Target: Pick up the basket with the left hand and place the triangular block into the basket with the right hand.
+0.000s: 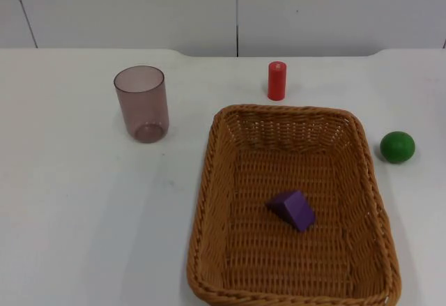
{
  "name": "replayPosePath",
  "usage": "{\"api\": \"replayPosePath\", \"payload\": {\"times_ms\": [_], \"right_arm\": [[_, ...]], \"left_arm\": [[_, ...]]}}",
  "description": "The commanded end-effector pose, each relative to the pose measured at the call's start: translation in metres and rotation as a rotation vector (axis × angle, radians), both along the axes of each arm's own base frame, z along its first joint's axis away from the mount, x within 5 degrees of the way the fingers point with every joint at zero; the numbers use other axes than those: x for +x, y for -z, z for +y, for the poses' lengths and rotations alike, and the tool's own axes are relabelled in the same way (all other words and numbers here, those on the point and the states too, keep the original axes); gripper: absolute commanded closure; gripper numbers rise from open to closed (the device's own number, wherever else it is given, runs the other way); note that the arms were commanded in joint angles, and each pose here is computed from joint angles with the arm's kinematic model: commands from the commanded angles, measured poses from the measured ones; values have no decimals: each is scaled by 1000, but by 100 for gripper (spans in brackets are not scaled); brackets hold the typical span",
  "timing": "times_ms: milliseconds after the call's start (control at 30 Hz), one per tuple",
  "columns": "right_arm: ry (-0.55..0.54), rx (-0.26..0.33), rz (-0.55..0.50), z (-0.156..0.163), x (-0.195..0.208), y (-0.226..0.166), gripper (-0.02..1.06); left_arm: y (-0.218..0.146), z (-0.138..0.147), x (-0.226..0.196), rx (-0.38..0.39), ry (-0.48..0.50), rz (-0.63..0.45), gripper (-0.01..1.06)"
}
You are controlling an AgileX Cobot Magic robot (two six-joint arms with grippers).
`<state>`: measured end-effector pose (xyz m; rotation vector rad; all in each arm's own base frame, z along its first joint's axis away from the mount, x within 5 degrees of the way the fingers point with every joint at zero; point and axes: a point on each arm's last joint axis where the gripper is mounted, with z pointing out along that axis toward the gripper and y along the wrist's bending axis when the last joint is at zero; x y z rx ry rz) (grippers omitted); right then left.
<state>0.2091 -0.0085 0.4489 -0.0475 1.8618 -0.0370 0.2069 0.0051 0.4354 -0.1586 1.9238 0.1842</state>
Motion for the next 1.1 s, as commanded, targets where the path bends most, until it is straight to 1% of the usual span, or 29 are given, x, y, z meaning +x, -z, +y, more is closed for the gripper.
{"api": "replayPosePath", "payload": {"times_ms": [0, 33, 67, 167, 200, 233, 267, 300, 333, 433, 500, 533, 633, 733, 833, 867, 900, 933, 967, 1000, 1033, 1067], "right_arm": [[12, 6, -38, -1, -6, 2, 0], [9, 12, -33, 0, -8, 6, 0], [7, 21, -28, 0, -9, 9, 0], [8, 21, -23, 0, -10, 14, 0], [9, 22, -20, 0, -11, 17, 0], [9, 19, -28, 0, -13, 18, 0], [9, 29, -41, 1, -14, 19, 0], [7, 43, -40, 1, -14, 21, 0], [6, 44, -35, 1, -14, 23, 0], [4, 50, -24, 2, -14, 23, 0], [4, 43, -15, 2, -14, 24, 0], [4, 43, -13, 2, -14, 24, 0], [5, 38, -31, 1, -14, 23, 0], [9, 53, -57, 1, -13, 20, 0], [11, 52, -68, 1, -13, 19, 0], [16, 48, -99, 0, -13, 17, 0], [21, 56, -136, 0, -12, 13, 0], [32, 82, -170, 0, -12, 10, 0], [32, 82, -170, 0, -12, 10, 0], [36, 99, -167, -1, -12, 10, 0], [34, 107, -145, 0, -13, 9, 0], [27, 101, -99, 1, -15, 8, 0]], "left_arm": [[-4, -12, -2, -33, 140, -21, 0], [-4, -17, -1, -77, 185, -22, 0], [-3, -18, 0, -86, 196, -23, 0], [-1, -17, 3, -73, 187, -11, 0], [0, -16, 5, -50, 179, -4, 0], [0, -13, 5, -50, 167, -7, 0], [0, -11, 6, -93, 144, -17, 0], [-1, -7, 7, -152, 119, -35, 0], [-2, -1, 7, -171, 97, -50, 0], [-3, 5, 7, -177, 68, -60, 0], [-3, 9, 5, -114, 47, -53, 0], [-4, 10, 3, -104, 44, -53, 0], [-6, 10, -1, -90, 41, -62, 0], [-13, 10, -4, -74, 49, -113, 0], [-15, 10, -3, -68, 54, -135, 0], [-15, 11, -3, -57, 52, -138, 0], [-16, 10, -4, -56, 54, -148, 0], [-16, 10, -4, -63, 56, -148, 0], [-16, 10, -4, -63, 56, -148, 0], [-16, 10, -5, -74, 55, -141, 0], [-13, 10, -6, -80, 47, -107, 0], [-9, 11, -7, -84, 37, -67, 0]]}}
